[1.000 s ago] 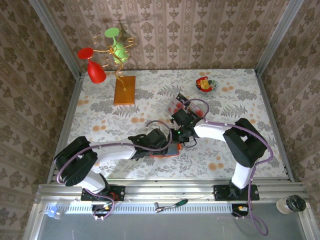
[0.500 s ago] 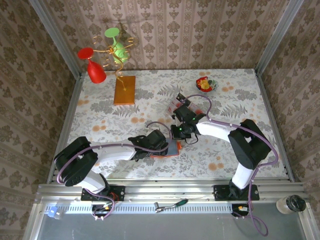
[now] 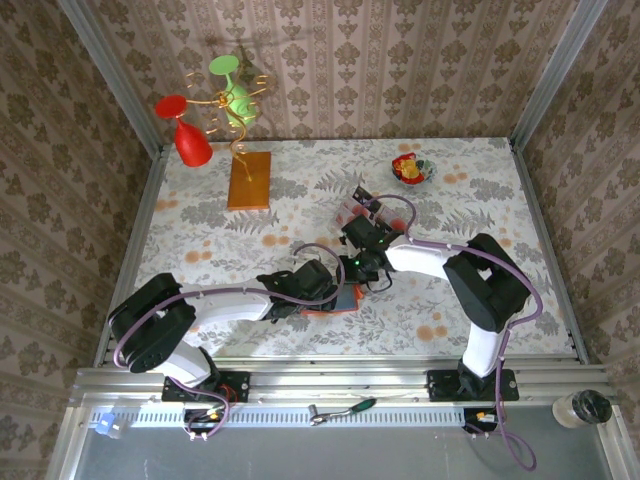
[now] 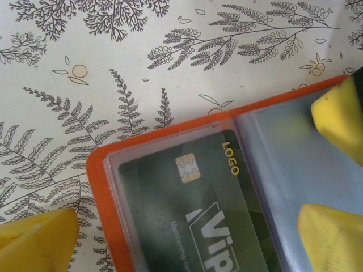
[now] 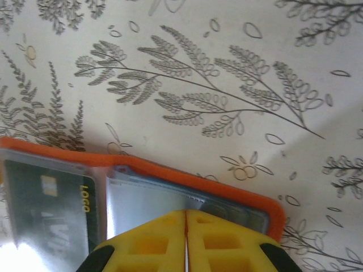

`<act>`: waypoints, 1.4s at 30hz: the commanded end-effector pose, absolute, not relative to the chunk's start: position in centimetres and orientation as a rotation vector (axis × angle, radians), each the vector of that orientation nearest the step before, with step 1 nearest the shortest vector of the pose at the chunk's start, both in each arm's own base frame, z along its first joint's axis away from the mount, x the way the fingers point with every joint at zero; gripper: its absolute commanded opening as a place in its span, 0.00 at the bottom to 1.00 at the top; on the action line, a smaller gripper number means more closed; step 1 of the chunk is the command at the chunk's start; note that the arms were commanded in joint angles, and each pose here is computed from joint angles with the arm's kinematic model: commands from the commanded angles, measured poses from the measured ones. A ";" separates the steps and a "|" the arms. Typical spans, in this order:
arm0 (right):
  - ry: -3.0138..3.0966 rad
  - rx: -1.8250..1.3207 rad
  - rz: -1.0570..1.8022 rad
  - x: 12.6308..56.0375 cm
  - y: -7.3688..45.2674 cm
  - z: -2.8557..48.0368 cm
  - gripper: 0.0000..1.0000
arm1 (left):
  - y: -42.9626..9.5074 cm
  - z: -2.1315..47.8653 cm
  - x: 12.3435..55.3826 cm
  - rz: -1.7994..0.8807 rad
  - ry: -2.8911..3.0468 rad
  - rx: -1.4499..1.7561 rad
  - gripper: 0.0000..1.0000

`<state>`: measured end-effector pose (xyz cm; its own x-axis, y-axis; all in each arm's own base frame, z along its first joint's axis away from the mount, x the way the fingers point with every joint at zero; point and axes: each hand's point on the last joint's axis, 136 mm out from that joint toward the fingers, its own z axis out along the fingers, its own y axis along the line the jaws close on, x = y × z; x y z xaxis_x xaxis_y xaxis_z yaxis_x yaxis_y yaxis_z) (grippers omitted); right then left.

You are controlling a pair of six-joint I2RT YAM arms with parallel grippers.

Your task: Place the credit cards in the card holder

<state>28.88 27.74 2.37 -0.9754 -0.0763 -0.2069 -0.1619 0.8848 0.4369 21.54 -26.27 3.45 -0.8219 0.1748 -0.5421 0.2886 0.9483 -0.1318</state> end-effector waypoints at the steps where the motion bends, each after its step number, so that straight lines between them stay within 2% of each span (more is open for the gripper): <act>1: 2.897 -0.181 0.728 28.0 28.1 1.6 0.11 | -26.7 4.4 21.8 -0.281 2.527 0.351 1.00; 13: 2.897 -0.165 0.737 28.0 28.2 1.5 0.11 | -26.1 3.1 21.4 -0.241 2.552 0.369 1.00; 25: 2.901 -0.144 0.761 27.8 28.5 1.3 0.11 | -27.3 5.9 21.8 -0.344 2.477 0.388 1.00; 42: 2.890 -0.140 0.788 27.8 28.9 1.9 0.11 | -25.8 2.3 20.7 -0.257 2.541 0.390 0.99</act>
